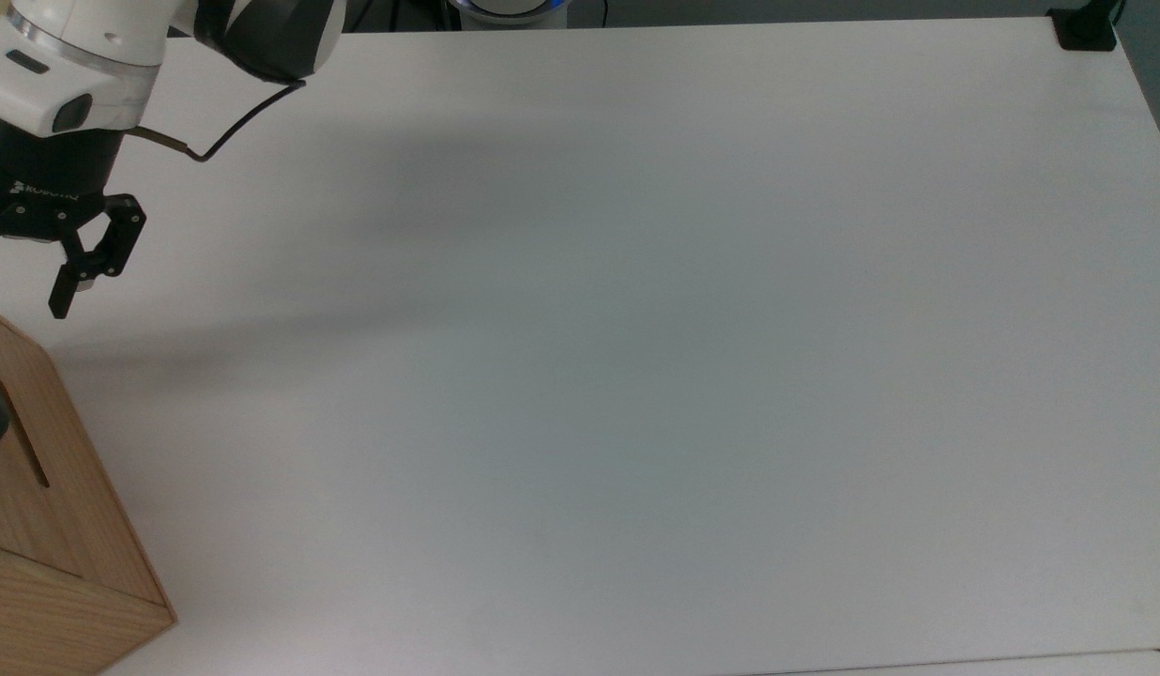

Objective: Open the drawer by sliding it
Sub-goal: 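Move the open gripper toward the black handle of the upper drawer, then close the gripper around the black drawer handle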

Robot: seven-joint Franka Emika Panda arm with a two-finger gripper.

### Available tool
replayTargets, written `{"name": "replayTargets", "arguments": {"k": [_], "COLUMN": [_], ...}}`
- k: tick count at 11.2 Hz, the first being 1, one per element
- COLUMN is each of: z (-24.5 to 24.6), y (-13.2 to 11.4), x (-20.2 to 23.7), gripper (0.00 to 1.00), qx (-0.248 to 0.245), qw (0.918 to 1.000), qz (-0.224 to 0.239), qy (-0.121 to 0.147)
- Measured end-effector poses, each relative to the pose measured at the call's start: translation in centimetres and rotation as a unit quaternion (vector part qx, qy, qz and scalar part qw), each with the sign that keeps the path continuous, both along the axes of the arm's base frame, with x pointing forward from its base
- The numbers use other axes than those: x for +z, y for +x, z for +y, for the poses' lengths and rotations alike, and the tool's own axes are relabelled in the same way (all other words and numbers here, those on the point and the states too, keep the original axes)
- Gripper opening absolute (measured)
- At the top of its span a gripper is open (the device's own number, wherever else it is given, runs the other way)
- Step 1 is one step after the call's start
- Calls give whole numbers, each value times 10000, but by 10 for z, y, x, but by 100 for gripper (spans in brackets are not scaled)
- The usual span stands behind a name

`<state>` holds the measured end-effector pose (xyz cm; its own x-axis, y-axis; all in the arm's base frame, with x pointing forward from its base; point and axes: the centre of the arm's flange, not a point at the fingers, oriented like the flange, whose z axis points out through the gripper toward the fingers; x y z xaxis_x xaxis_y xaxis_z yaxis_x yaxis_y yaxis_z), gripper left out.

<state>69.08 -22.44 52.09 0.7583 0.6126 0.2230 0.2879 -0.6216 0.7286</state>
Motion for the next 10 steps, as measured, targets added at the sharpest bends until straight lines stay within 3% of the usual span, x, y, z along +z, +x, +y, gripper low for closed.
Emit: {"name": "replayTargets", "arguments": {"k": [3,5,6,8,9,10], "z": [-16,-23,-24,-29,-29,-29], "y": [0,-2,-1,-1,0,0], "x": [-9,-10,-13,-19,-19,-19], "gripper": [76,65,57,24,16,16], "qx": [-3,32,113,188,258,266], "qw": [9998,9995,9988,9974,9965,9964], "qz": [-128,-136,-78,3,58,63], "qy": [-120,-279,-466,-702,-797,-805]}}
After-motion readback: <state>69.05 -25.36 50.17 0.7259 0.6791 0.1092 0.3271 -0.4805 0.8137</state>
